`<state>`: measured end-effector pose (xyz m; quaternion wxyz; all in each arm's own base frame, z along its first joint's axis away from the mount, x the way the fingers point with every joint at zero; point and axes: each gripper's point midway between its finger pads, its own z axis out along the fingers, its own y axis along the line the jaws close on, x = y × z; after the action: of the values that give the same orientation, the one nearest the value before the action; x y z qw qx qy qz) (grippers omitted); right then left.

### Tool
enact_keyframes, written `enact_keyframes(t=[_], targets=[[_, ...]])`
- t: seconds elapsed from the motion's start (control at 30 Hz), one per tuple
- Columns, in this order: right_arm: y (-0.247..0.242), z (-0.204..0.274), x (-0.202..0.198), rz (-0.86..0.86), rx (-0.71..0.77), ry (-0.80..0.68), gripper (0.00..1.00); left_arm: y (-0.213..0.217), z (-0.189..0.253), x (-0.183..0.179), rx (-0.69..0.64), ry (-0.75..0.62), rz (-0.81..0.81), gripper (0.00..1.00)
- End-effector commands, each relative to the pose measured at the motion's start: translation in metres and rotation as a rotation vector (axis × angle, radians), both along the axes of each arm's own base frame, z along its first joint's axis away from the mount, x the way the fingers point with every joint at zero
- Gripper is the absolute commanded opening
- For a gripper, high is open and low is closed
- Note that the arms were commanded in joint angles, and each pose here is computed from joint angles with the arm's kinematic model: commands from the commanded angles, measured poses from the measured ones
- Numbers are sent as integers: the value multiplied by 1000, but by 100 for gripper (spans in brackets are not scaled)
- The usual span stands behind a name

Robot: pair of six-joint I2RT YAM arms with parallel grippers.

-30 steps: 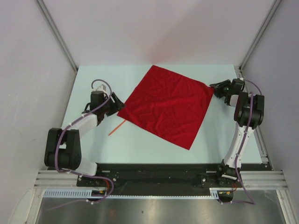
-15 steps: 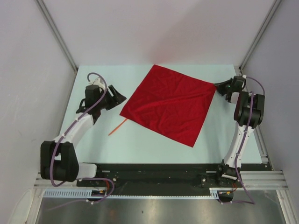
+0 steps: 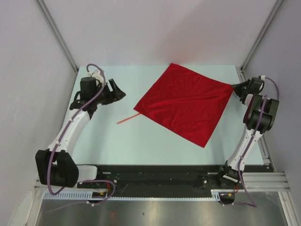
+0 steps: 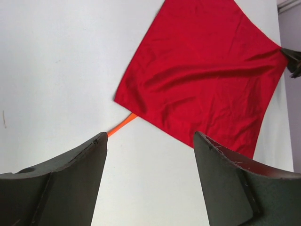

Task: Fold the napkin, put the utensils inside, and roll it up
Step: Fold the napkin

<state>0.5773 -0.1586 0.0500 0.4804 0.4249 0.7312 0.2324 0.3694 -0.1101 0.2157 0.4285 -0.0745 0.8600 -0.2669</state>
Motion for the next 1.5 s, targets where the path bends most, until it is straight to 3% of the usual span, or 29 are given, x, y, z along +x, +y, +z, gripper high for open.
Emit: enact_keyframes(t=[0.0,0.17,0.3,0.47,0.6,0.87,1.1,1.33,1.47], targets=[[-45,78,0,-86,-151,-118,0,7,21,-4,89,-56,-35,79],[-49,94,-6,-102,-189,-126,0,11,12,-8,91,-40,-13,79],[-44,93,-10,-91,-182,-123,0,16,-33,-22,106,49,86,79],[-35,75,-18,-76,-141,-109,0,-9,-83,-35,95,131,101,76],[-28,69,-20,-52,-131,-102,0,-13,-90,-12,214,84,103,69],[-21,64,-25,-27,-129,-93,0,-34,-121,30,338,82,32,68],[-5,71,-25,7,-175,-93,0,-56,-127,43,264,110,19,68],[65,111,-21,91,-254,-160,0,-61,-100,28,187,126,12,70],[158,124,-16,209,-322,-174,0,-66,-58,13,118,95,-47,73]])
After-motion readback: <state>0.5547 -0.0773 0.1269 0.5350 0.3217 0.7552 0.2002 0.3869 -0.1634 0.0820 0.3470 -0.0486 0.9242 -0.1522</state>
